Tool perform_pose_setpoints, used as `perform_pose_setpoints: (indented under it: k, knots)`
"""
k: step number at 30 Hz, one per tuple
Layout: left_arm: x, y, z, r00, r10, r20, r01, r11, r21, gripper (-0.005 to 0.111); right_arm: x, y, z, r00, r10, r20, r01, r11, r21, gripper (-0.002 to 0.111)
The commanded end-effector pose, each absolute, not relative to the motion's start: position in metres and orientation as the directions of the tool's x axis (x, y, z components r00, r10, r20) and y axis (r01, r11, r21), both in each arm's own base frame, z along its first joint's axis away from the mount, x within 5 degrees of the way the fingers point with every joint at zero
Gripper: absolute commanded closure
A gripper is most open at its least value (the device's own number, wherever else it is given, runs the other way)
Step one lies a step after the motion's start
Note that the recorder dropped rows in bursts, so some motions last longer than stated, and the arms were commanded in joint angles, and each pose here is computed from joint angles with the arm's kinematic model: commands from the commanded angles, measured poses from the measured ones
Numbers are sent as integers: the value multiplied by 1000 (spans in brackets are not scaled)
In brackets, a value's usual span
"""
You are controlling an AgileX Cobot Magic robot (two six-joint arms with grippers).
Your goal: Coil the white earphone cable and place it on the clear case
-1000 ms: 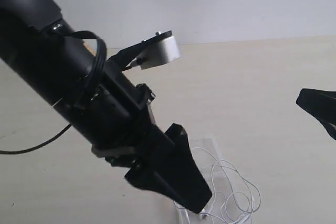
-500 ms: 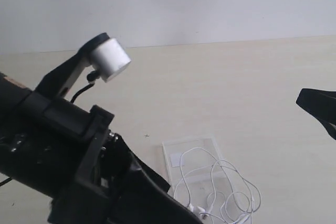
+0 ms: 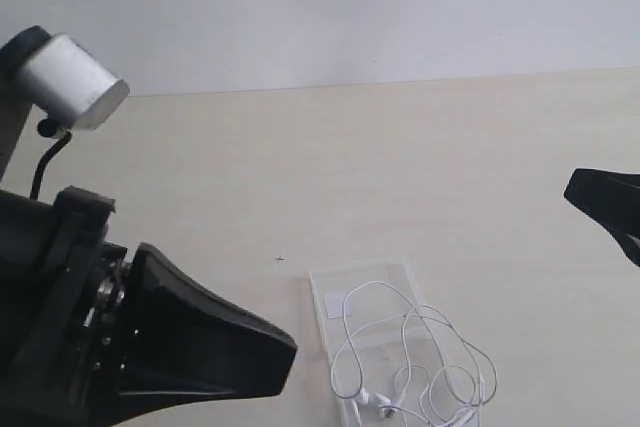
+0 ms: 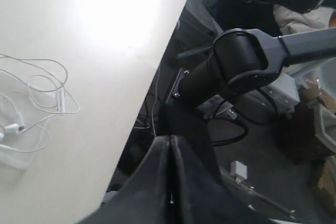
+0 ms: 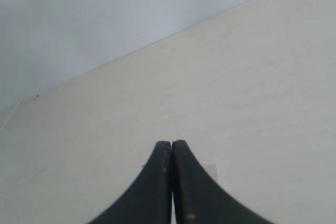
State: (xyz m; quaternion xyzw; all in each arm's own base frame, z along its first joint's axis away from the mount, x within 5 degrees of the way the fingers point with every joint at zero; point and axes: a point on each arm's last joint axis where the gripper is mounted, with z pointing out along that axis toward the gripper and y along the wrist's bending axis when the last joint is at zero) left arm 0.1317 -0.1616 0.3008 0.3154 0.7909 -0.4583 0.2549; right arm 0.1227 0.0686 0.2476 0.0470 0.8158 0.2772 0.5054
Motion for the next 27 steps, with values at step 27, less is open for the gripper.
perform_pose_setpoints:
  k: [27]
  knots:
    - [98,-48,351,-156,157,-975,511,858,57,107,122,67,247,-476,354,-805,-202,847,491,108]
